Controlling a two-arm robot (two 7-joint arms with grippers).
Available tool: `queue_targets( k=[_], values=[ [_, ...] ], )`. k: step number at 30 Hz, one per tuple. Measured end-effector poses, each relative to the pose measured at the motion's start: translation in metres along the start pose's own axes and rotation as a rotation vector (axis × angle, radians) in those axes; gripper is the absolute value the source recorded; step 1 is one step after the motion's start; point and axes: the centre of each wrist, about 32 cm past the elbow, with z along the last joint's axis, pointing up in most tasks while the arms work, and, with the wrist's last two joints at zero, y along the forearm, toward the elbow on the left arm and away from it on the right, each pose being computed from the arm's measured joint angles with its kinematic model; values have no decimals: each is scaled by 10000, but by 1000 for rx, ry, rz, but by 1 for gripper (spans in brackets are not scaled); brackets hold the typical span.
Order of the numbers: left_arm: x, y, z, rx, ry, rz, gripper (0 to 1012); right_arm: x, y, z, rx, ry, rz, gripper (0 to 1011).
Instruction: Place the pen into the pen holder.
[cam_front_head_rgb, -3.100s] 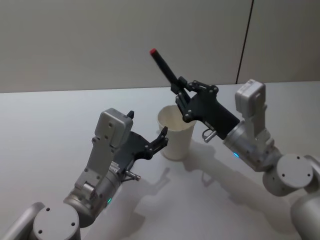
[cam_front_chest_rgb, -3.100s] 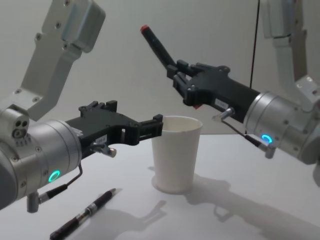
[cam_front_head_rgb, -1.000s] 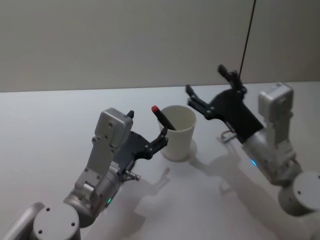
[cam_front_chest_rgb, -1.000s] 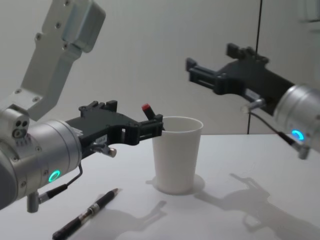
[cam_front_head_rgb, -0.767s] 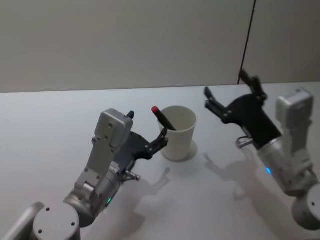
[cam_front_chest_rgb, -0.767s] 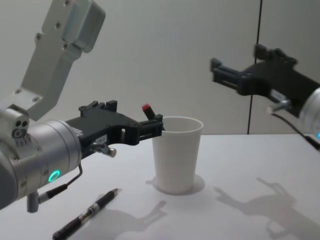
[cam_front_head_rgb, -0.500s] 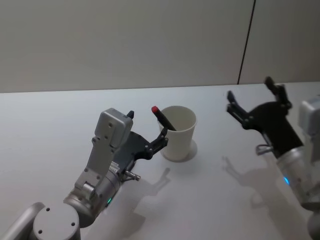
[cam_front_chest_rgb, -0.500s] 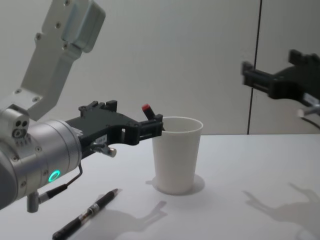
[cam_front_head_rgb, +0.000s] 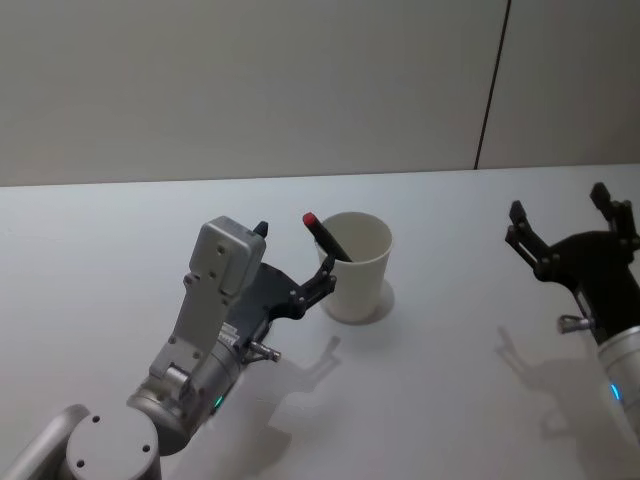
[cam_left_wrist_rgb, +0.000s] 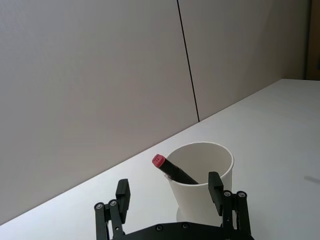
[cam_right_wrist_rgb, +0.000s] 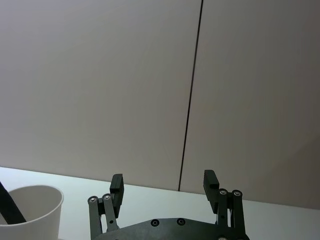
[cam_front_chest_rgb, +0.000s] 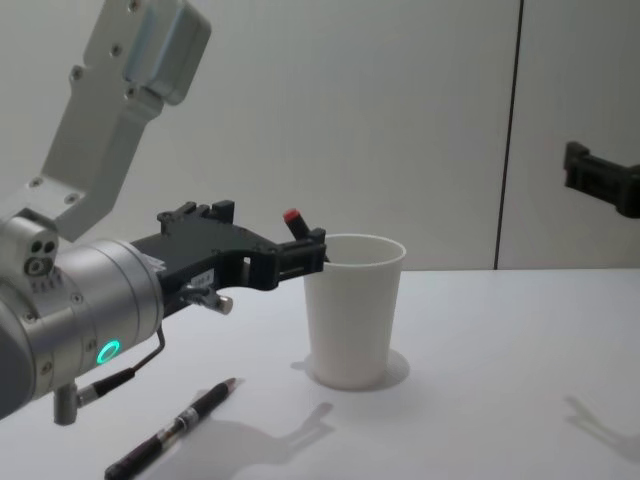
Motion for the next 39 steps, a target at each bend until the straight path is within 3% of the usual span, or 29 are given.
queue_targets(
  k=[27, 33, 39],
  values=[
    [17, 12, 8, 14, -4, -3, 1003, 30, -156, 46, -37, 10, -53, 1002],
    [54, 30, 31, 50, -4, -6, 1003, 32, -163, 48, -39, 11, -55, 1002],
    [99, 46, 68, 112, 10, -3, 1003, 33, -168, 49, -40, 11, -57, 1002]
  ],
)
